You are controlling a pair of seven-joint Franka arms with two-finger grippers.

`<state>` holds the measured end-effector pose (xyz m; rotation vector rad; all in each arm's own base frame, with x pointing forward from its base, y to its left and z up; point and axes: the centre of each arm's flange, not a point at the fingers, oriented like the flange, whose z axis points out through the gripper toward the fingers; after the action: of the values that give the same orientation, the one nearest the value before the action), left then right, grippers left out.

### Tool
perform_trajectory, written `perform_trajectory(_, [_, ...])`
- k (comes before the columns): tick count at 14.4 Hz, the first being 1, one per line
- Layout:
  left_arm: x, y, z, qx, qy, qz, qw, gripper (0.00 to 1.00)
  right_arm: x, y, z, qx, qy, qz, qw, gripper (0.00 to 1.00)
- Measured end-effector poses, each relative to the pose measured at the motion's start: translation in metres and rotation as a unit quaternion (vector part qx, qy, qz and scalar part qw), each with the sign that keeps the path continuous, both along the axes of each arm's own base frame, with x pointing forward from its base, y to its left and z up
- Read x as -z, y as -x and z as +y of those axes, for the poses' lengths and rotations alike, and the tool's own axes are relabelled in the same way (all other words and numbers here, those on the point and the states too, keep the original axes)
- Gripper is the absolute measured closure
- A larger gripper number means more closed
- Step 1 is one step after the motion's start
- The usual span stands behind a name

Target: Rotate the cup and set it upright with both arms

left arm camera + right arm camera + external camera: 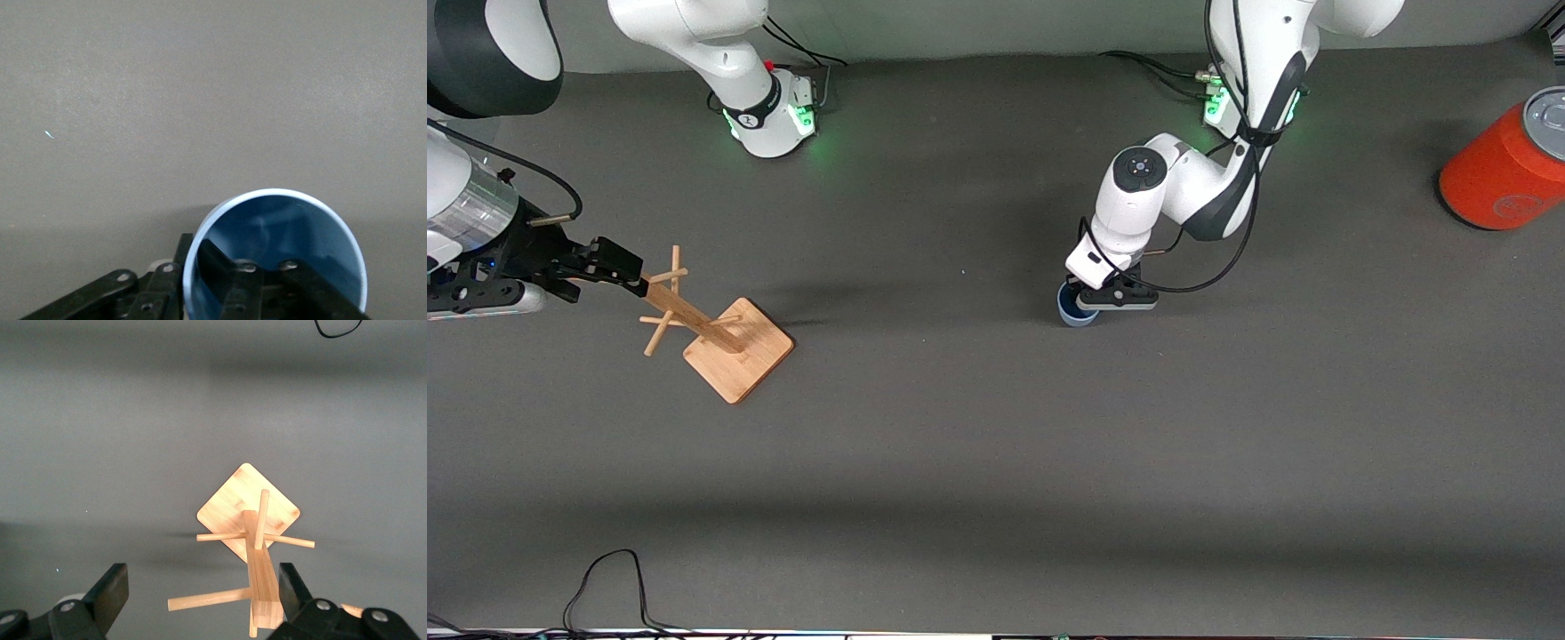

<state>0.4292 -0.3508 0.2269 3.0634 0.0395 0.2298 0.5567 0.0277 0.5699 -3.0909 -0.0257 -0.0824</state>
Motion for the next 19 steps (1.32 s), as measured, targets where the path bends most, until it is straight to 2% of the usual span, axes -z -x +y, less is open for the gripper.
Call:
perform_trajectory(5, [0.004, 0.000, -0.001, 0.003, -0.008, 0.008, 1.000, 0.37, 0.000, 0.000, 0.000, 0.000, 0.000, 0.000, 1.000, 0.00])
perform_trajectory(8, [-0.003, -0.005, -0.005, 0.002, -0.026, 0.025, 0.999, 0.05, 0.000, 0.000, 0.001, -0.001, 0.000, 0.000, 1.000, 0.00])
perform_trajectory(9, [-0.008, -0.008, -0.008, 0.002, -0.033, 0.031, 0.999, 0.00, 0.000, 0.000, 0.002, -0.002, 0.000, 0.000, 1.000, 0.00])
perform_trajectory(12, [-0.029, -0.014, -0.014, 0.001, -0.044, 0.044, 0.998, 0.00, -0.001, 0.000, 0.004, -0.003, 0.000, -0.001, 1.000, 0.00])
perform_trajectory(14, [-0.051, -0.012, -0.013, 0.009, -0.039, 0.069, 0.997, 0.00, -0.001, 0.000, 0.004, -0.004, 0.000, -0.001, 1.000, 0.00])
perform_trajectory(17, [-0.111, -0.013, 0.002, 0.030, -0.023, 0.122, 0.992, 0.00, -0.003, 0.001, 0.005, -0.005, 0.000, -0.003, 1.000, 0.00])
perform_trajectory(19, [-0.163, -0.027, 0.032, 0.021, -0.017, 0.134, 0.991, 0.00, -0.003, 0.000, 0.006, -0.005, 0.000, -0.004, 1.000, 0.00])
